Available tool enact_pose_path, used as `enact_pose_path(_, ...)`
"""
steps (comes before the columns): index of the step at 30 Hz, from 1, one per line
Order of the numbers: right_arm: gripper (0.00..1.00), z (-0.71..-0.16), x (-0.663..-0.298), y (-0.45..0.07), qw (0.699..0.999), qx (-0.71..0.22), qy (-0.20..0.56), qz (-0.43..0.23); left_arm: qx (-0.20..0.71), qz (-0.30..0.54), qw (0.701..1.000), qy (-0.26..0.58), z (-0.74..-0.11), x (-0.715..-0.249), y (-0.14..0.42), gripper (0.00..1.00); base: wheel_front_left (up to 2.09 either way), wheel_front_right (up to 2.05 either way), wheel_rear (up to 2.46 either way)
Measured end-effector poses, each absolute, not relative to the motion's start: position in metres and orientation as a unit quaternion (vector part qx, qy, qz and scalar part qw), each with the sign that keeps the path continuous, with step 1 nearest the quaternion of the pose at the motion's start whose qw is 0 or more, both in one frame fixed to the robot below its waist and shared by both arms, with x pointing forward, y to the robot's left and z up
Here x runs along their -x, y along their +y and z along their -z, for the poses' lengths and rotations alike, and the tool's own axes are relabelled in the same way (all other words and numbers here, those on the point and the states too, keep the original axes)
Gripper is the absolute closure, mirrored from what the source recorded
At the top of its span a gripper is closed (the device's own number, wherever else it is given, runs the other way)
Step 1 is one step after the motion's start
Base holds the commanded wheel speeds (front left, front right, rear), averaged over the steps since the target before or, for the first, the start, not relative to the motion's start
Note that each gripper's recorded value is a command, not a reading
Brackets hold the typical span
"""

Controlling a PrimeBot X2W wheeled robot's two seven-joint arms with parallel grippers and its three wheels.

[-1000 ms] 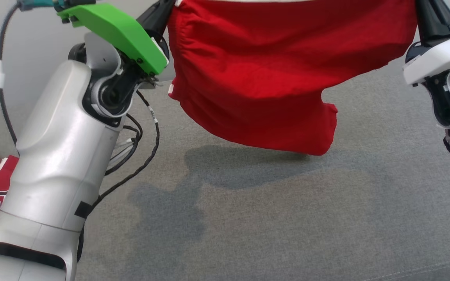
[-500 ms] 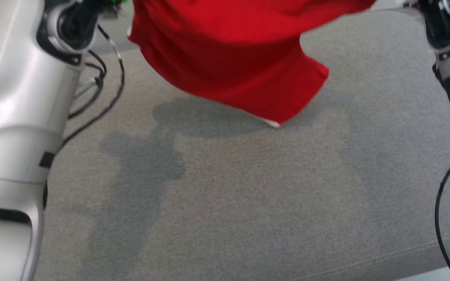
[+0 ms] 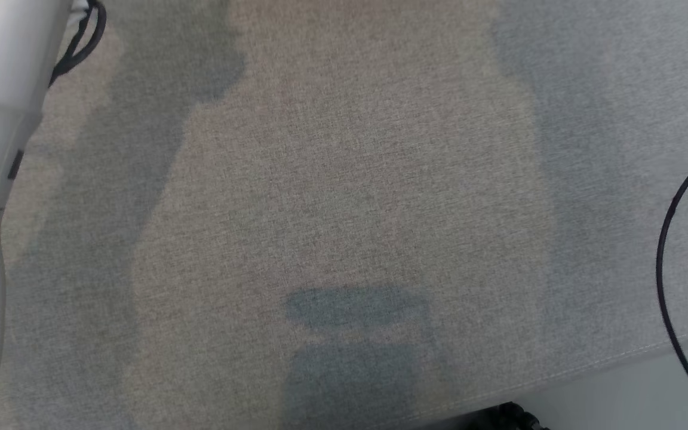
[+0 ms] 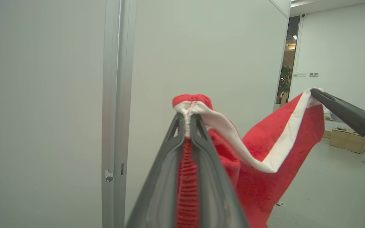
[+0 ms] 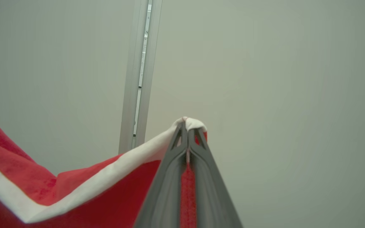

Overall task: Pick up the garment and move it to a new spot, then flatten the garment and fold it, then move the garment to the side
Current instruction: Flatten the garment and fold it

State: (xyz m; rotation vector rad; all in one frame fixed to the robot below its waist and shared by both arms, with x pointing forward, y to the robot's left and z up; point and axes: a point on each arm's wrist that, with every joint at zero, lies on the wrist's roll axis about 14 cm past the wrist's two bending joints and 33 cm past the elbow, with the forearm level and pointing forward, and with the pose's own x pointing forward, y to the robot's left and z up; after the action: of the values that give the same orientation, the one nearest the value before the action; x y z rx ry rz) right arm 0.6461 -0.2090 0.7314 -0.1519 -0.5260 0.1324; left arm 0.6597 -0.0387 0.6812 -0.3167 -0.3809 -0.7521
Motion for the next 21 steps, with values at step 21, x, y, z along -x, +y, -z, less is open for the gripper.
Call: enact_pose_path(21, 1.00, -0.456, -0.553, -0.230, 0.998, 0.020, -0.011, -0.059, 0.197, 0.339, 0.920, 0.021, -0.433, -0.553, -0.006, 1.00, 0.00, 0.00, 0.00)
